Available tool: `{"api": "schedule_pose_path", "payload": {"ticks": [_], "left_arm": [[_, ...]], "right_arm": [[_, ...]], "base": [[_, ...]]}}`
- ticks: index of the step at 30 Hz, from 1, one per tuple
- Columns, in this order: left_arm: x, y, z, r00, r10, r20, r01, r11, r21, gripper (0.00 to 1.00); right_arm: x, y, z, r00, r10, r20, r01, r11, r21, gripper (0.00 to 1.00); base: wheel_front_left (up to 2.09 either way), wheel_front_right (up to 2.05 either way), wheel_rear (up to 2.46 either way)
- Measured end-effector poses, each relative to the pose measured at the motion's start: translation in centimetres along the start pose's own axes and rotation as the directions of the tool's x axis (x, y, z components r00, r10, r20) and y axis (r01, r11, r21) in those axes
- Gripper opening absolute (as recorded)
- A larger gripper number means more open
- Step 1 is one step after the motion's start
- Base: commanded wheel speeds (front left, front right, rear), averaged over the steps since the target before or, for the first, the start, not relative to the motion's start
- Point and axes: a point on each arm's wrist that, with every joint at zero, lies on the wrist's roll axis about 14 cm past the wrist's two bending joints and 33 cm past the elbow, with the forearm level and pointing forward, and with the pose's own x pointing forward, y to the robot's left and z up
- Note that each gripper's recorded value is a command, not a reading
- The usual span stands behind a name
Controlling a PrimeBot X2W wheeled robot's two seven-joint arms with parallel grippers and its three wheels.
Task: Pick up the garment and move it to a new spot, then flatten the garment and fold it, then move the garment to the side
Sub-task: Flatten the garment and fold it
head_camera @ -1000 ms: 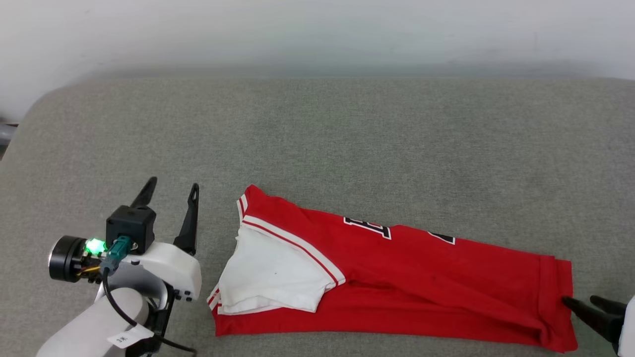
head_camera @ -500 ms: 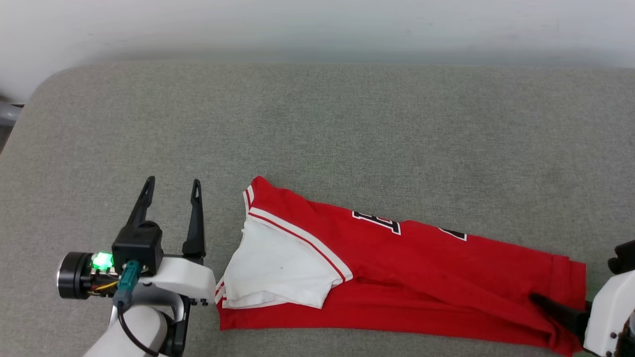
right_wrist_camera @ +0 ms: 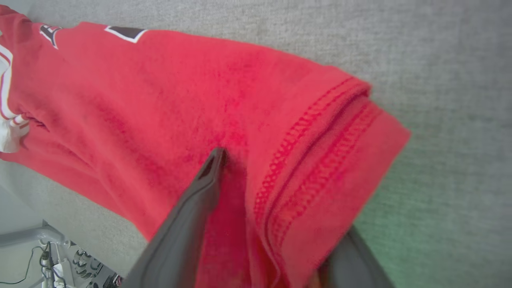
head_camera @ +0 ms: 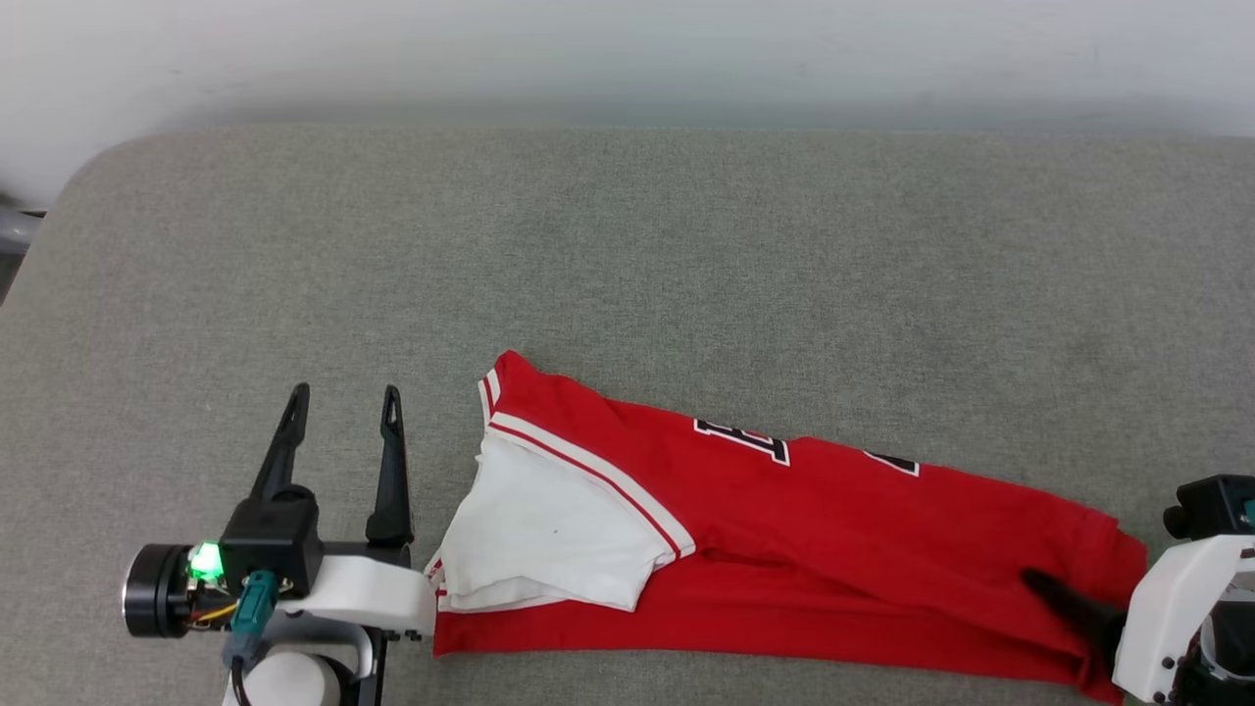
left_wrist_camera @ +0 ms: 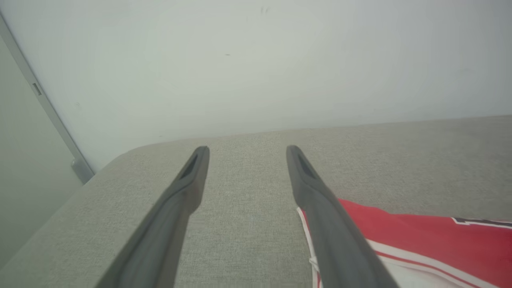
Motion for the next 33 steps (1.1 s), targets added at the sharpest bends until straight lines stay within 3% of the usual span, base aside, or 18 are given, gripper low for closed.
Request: {"api": "schedule_pose_path", "payload": {"ticks": [6,15,19,28,33], "left_arm": [[-0.8,0.2,-0.1,1.0,0.011,0.001,-0.011,1.0,-0.002,1.0],[-2.1,0.7,-0.3,1.0,0.025,-0.003,-0.025,1.0,0.017,1.0],[-2.4,0.6,0.0,1.0,0.02,0.004,-0.02,1.0,0.017,1.0],[-3.3,0.6,-0.2,1.0,0.021,-0.001,-0.021,1.0,0.017,1.0],[-3.3,0.5,-0.2,1.0,0.018,-0.001,-0.018,1.0,0.02,1.0]], "right_arm": [[-0.7,-1.3,0.9,0.998,-0.038,0.05,0.04,0.999,-0.025,0.0],[-5.0,-7.5,3.5,0.97,-0.21,0.123,0.221,0.972,-0.079,0.0],[-6.3,-8.4,4.4,0.96,-0.235,0.152,0.248,0.966,-0.073,0.0],[-7.0,-1.9,6.8,0.969,-0.027,0.246,0.054,0.993,-0.103,0.0],[-6.4,3.3,7.1,0.964,0.114,0.241,-0.074,0.983,-0.169,0.0]], "base": [[0.0,0.0,0.0],[0.0,0.0,0.0],[0.0,0.0,0.0],[0.0,0.0,0.0],[0.0,0.0,0.0]]}}
